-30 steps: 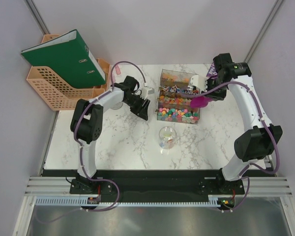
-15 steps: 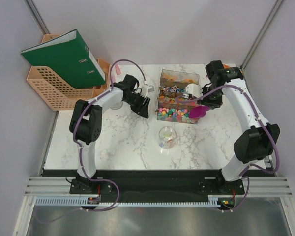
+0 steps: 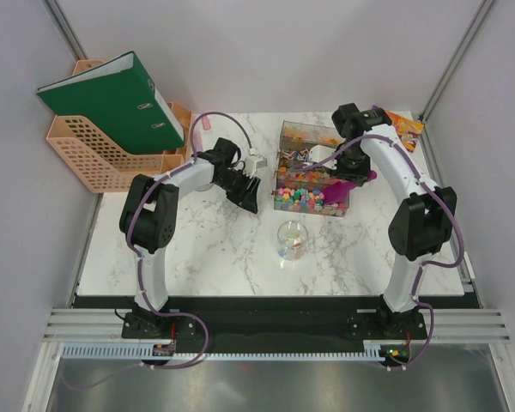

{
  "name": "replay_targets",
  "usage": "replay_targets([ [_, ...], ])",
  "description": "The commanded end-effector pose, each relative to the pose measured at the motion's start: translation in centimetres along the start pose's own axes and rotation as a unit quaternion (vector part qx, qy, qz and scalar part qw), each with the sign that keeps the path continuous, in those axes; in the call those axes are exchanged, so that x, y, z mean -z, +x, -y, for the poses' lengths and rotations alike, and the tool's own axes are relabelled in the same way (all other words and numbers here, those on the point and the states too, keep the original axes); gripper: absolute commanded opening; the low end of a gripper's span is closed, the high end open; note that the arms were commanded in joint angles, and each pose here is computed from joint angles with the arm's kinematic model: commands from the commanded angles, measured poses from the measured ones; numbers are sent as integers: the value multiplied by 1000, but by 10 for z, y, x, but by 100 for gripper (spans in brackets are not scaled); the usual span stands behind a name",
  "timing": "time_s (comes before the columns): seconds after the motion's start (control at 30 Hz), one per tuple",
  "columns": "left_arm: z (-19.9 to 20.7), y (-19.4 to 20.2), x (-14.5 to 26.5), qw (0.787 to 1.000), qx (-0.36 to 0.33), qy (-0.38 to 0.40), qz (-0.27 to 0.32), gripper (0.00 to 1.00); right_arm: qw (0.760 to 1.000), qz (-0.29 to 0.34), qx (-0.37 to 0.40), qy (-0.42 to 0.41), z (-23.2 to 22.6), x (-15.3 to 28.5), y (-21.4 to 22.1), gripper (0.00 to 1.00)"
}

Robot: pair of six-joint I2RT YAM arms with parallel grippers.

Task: Pack the candies
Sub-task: Scoop the fake candies from the storage box.

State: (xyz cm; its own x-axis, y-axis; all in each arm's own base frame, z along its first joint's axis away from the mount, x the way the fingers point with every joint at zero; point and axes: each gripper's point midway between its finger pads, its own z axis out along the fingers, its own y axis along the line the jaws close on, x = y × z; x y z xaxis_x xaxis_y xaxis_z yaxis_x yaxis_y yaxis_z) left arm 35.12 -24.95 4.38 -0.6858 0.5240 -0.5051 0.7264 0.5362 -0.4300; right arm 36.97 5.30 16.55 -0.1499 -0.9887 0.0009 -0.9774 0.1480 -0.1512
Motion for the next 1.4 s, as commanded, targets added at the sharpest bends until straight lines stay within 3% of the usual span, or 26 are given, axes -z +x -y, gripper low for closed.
replay_targets([
  [0.0,5,-22,19,999,-7,3,47,50,999,-20,13,-27,-8,0,-3,0],
  [0.77,-13,-24,22,998,15,-1,58,50,997,-1,14,-78,-8,-46,-48,0],
  [1.2,-23,-20,-10,999,32,20,35,48,993,41,-14,-110,-18,-71,-68,0],
  [1.37,-20,-25,-14,999,27,24,32,48,987,91,-47,-121,-19,-67,-88,0],
])
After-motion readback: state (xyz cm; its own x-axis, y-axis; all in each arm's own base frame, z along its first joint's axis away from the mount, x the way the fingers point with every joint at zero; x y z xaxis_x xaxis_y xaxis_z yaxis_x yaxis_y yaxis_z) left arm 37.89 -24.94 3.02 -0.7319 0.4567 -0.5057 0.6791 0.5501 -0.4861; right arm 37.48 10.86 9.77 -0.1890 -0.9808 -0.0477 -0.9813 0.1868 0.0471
